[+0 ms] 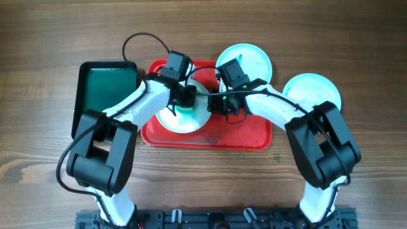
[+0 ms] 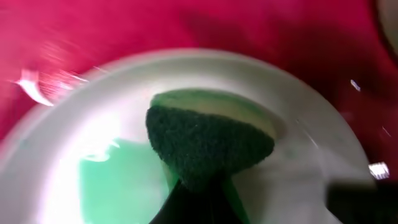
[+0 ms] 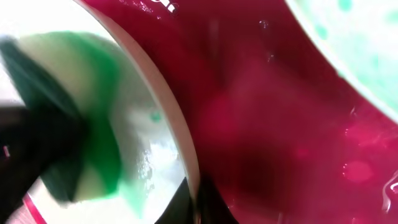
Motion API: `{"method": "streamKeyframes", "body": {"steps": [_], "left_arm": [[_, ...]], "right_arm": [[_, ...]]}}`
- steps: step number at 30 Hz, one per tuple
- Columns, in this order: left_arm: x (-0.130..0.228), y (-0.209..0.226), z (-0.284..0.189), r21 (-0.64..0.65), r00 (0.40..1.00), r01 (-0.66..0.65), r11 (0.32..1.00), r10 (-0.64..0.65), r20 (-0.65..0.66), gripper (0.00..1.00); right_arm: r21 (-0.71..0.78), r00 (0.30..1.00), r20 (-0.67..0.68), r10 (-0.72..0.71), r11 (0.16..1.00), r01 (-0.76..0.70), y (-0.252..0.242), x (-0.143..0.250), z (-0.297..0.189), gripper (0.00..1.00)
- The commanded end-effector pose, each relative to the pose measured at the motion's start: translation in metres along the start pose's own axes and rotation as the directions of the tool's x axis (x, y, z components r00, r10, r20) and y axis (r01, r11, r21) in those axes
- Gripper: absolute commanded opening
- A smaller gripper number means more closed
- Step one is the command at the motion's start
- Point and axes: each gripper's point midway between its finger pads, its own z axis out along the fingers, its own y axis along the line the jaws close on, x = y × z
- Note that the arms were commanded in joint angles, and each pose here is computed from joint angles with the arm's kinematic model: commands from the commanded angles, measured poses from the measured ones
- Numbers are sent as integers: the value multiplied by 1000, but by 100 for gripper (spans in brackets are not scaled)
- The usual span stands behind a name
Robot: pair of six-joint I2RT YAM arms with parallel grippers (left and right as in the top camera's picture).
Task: Clean dirty plates on tray and stack at the side
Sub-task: 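Scrub the second plate with the sponge while the right gripper holds it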
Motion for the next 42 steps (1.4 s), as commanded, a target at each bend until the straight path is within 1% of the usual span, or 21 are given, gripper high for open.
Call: {"method": "streamKeyframes", "body": {"steps": [1,4,7,9,10,11,12,13,14,16,20,24,26,28,33,35,36,37,39,40,42], "left_arm": [[-6,55,-1,-301,978,204,931,-179,109,4],[5,66,-5,-370,973,231,900,-211,94,4],[34,59,-3,-341,981,160,926,-189,-54,4],[54,38,-1,-221,975,83,972,-125,-184,4],[66,16,-1,-82,964,21,996,-42,-264,4],[77,-8,-4,81,947,-27,996,52,-316,4],[86,-32,-11,249,931,-64,966,148,-334,4],[89,-47,-17,350,923,-76,934,198,-329,4],[90,-56,-20,405,923,-79,911,221,-317,4],[79,-59,-17,417,937,-98,904,226,-268,4],[45,-57,-6,374,969,-149,915,211,-131,4],[4,-11,8,66,998,-64,996,65,-14,4],[-5,18,8,-103,1000,3,995,0,27,4],[-1,36,5,-203,999,40,978,-36,24,4],[35,59,0,-260,985,96,961,-129,-111,4],[42,46,2,-129,977,111,985,-132,-170,4],[43,35,3,-48,978,80,996,-88,-190,4],[45,14,1,92,978,13,996,7,-206,4],[48,-18,-5,293,972,-77,953,137,-191,4],[50,-37,-12,413,965,-121,903,204,-163,4],[50,-49,-18,484,964,-130,865,224,-143,4]], "right_arm": [[-22,999,-33,5,1000,-6,5,5,6,4],[-22,999,-33,5,1000,-5,5,5,6,4],[-22,999,-32,6,1000,-7,4,4,6,4],[-22,999,-31,7,1000,-7,4,4,6,4],[-22,999,-31,7,1000,-8,4,4,6,4],[-22,999,-31,7,1000,-7,4,4,6,4],[-22,999,-31,7,1000,-7,4,4,6,4],[-22,999,-31,7,1000,-7,4,4,6,4],[-22,999,-31,7,1000,-8,4,4,6,4],[-23,1000,-31,7,1000,-7,4,4,6,4],[-26,999,-33,4,1000,-5,4,4,6,4],[-25,999,-33,4,1000,-4,4,4,6,4],[-26,999,-33,0,1000,-1,4,4,6,4],[-28,999,-35,-3,1000,2,5,5,6,4],[-37,999,-36,-17,999,15,7,5,6,4],[-42,999,-37,-18,999,16,7,5,6,4],[-42,999,-37,-18,999,16,7,5,6,4],[-42,999,-37,-18,999,16,7,5,6,4],[-42,999,-37,-17,999,16,7,5,6,4],[-42,999,-37,-18,999,17,7,5,6,4],[-42,999,-37,-18,999,17,7,5,6,4]]}}
